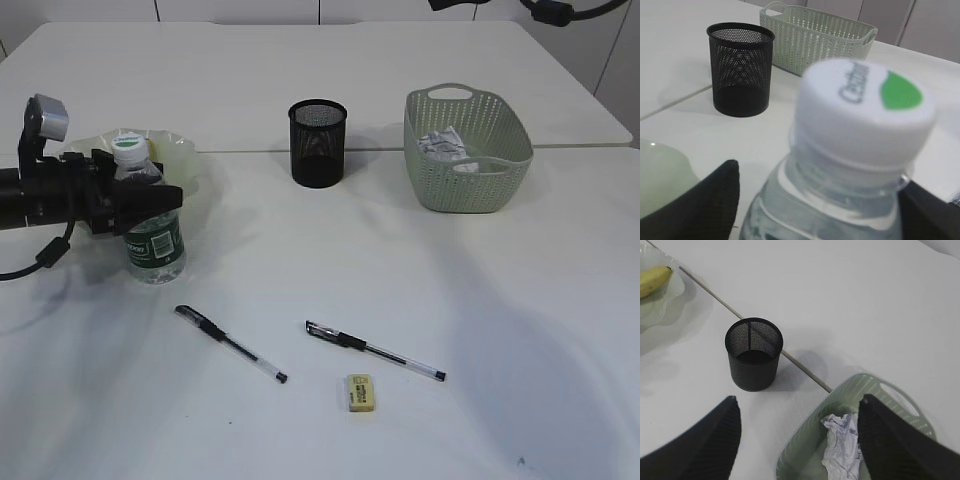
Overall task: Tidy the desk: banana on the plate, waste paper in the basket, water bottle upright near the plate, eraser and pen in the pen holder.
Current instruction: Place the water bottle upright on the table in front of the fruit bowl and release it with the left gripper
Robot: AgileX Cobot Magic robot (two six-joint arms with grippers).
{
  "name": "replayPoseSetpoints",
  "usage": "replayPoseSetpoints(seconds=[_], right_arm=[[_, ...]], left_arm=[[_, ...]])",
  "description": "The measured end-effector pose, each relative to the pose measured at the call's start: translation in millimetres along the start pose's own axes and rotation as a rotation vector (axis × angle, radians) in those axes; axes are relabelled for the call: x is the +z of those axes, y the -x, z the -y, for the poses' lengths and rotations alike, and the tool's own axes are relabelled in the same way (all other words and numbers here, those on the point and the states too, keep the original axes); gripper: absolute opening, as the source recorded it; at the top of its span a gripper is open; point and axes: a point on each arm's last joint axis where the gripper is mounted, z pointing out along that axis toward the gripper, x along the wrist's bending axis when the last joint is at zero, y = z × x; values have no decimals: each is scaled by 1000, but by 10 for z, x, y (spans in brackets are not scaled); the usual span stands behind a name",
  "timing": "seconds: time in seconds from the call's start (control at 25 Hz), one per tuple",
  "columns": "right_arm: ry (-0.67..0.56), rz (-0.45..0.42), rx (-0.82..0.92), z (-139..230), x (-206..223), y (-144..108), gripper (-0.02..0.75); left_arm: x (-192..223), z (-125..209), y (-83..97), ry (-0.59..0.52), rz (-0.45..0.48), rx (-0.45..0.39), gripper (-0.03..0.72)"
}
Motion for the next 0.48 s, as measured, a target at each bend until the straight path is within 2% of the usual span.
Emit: replayPoseSetpoints(seconds=[0.32, 0.48], right_arm=[[0, 0, 0, 0, 0, 0, 538], [0, 0, 0, 0, 0, 0, 538]], left_arm=[[-16, -196, -27, 26, -5, 37, 575], [-18, -250, -38, 35, -5, 25, 575]])
